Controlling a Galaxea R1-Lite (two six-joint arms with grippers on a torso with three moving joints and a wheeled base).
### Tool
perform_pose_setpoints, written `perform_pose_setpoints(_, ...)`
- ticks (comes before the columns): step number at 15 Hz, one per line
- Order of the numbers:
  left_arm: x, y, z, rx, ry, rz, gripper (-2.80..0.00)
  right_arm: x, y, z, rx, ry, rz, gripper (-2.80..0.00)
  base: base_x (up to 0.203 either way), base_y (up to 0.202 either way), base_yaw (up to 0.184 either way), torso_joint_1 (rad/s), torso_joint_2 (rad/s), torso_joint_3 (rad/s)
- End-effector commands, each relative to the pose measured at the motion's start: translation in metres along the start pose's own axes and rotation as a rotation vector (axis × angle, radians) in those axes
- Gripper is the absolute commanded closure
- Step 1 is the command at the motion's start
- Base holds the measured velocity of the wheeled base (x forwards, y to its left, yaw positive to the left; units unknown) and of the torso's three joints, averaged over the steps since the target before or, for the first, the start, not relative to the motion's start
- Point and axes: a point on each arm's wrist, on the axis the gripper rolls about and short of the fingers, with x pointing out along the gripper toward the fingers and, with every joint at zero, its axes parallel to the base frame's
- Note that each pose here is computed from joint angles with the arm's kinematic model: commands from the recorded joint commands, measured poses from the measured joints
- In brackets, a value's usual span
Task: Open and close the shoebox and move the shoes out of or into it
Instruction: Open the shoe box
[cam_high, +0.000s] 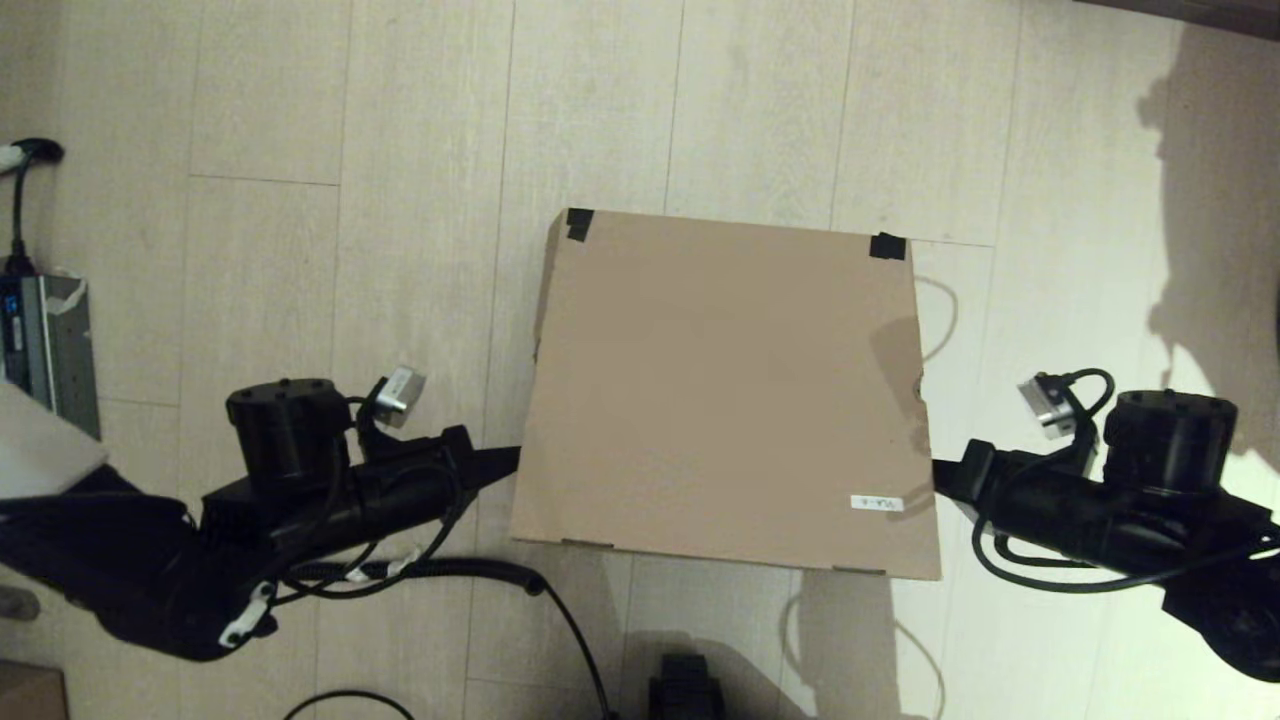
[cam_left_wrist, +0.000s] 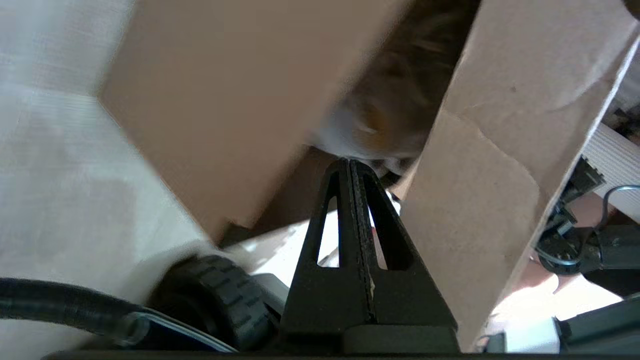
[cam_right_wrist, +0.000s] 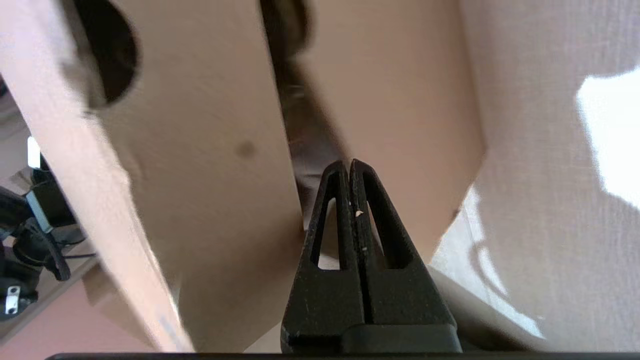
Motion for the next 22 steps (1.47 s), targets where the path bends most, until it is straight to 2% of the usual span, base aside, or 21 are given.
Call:
perform_pose_setpoints(1,-0.01,-0.021,0.009,0.032,-0.032,-0.037,0.0,-0.012,0.015,0.008,-0.024,-0.038,0.032,0.0,0.0,0.0,0.0,0.0,0.0,0.0)
perform_pose_setpoints(6,-0.03,-0.049,0.018,0.047,-0.056,-0.055,0.0,-0.028,0.046,0.032,-0.03,-0.083,0.065,0.0,0.0,0.0,0.0,0.0,0.0,0.0)
perform_pose_setpoints(11,-0.044,-0.066,0.022,0.057,-0.091,-0.04,0.0,-0.029,0.077,0.07,0.046,-0.153,0.137,0.0,0.0,0.0,0.0,0.0,0.0,0.0)
perform_pose_setpoints(16,-0.048,-0.071,0.023,0.062,-0.096,-0.044,0.0,-0.025,0.1,0.105,0.118,-0.212,0.213,0.0,0.0,0.0,0.0,0.0,0.0,0.0)
perform_pose_setpoints(20,-0.05,-0.083,0.034,0.08,-0.11,-0.062,0.0,-0.03,0.123,0.135,0.205,-0.255,0.285,0.0,0.0,0.0,0.0,0.0,0.0,0.0)
perform_pose_setpoints(22,-0.044,-0.094,0.045,0.1,-0.128,-0.097,0.0,-0.039,0.135,0.141,0.209,-0.257,0.299,0.0,0.0,0.0,0.0,0.0,0.0,0.0)
